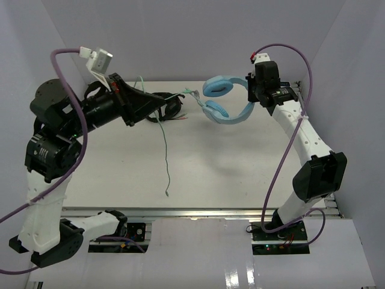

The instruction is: Wrap the headphones

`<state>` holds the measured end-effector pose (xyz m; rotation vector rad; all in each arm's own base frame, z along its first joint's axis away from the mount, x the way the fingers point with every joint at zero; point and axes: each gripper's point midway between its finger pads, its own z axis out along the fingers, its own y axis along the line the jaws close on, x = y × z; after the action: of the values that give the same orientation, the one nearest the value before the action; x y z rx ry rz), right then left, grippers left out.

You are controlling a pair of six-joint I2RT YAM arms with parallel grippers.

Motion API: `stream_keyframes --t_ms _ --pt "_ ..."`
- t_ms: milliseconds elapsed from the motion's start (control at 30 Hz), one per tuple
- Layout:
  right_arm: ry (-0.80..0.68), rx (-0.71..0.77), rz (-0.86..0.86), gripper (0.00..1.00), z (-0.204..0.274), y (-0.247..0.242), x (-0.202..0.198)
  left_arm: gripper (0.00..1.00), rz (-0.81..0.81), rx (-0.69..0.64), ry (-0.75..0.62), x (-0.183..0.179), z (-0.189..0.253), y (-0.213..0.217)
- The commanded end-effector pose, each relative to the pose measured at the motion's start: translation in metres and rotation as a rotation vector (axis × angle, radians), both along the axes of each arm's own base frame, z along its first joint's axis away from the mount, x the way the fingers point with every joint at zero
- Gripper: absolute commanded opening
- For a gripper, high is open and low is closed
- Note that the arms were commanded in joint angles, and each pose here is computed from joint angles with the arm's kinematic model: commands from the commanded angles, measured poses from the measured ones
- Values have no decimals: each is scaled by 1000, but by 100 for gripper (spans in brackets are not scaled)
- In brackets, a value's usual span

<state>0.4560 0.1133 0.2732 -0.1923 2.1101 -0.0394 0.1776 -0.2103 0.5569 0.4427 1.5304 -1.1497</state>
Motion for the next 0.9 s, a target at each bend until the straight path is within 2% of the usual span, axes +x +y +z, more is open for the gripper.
stream_keyframes --t_ms 0,367,600,700,867 --pt "-53 294 0 8 37 10 17 0 -291 -22 78 -25 -16 -30" --pt "-39 415 -39 8 38 15 35 0 -603 -61 179 -68 -35 -66" --pt "-90 574 -4 8 74 16 39 0 -814 38 297 -123 -98 -129" --pt "-88 658 8 8 86 15 38 0 -918 100 306 -147 -122 -156" --pt "-66 746 57 8 95 18 31 0 -1074 155 284 -182 -135 -186"
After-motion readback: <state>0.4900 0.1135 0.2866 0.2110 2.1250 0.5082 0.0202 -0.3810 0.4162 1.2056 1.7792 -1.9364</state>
